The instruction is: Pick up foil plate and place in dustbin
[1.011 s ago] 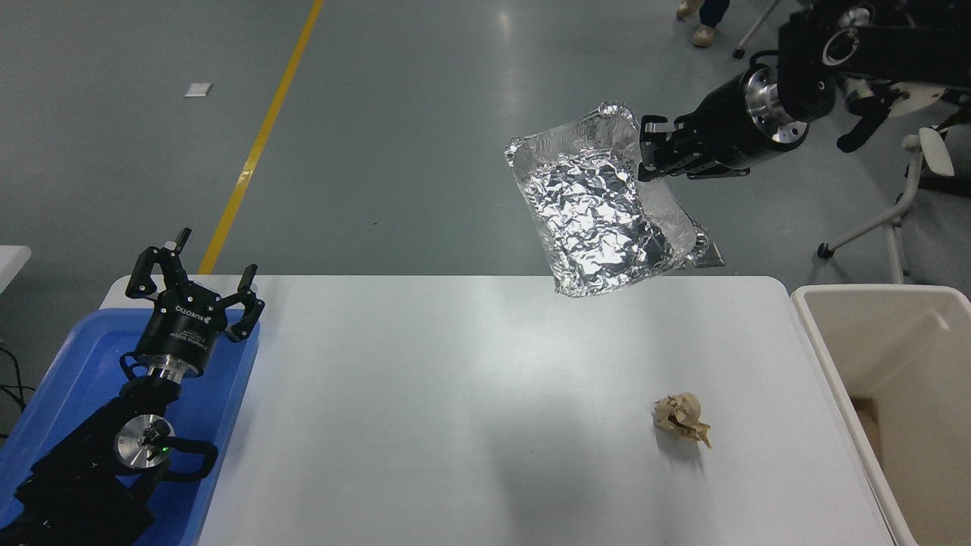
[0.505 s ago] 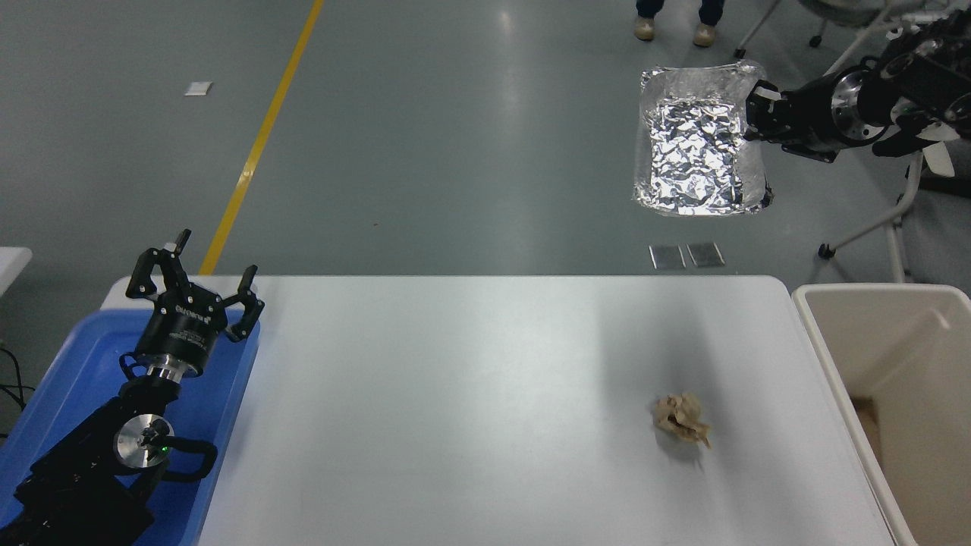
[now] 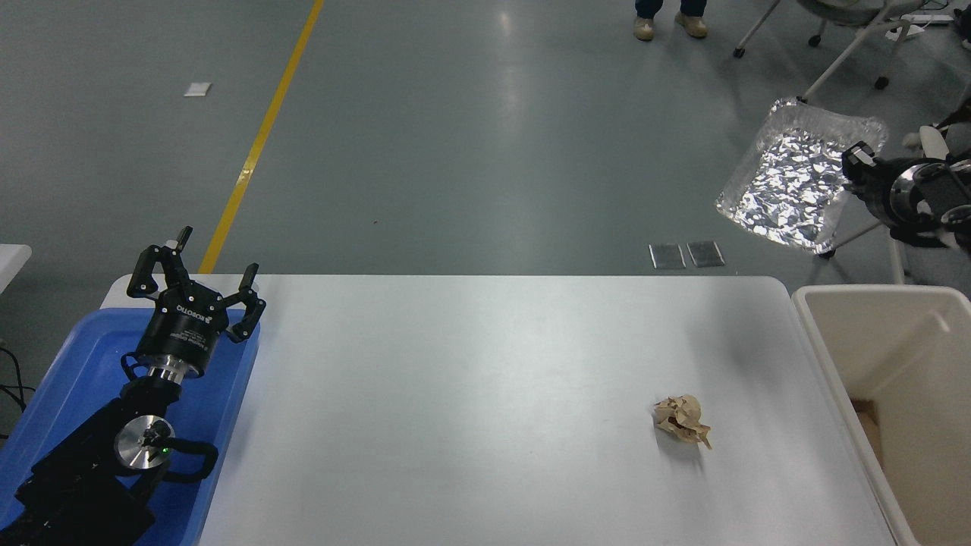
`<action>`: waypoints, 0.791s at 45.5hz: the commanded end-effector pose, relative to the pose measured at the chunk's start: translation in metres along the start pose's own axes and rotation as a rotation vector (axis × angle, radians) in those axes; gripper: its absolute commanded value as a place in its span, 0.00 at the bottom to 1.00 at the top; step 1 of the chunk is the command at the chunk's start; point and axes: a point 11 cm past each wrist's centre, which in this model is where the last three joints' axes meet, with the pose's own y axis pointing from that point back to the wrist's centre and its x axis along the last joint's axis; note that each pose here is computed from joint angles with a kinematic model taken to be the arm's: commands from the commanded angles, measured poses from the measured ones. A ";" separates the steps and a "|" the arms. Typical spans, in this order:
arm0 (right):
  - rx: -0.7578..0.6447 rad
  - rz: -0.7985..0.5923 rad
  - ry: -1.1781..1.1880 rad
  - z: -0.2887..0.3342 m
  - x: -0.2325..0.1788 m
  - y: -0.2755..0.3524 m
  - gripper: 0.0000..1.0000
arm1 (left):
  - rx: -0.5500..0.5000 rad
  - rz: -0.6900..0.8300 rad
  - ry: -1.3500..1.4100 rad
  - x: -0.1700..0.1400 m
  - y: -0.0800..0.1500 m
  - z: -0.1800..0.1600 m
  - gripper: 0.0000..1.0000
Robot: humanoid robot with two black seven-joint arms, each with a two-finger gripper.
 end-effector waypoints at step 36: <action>-0.433 0.188 -0.144 0.238 0.000 0.001 0.00 | 0.000 -0.001 0.001 0.000 0.000 0.000 0.98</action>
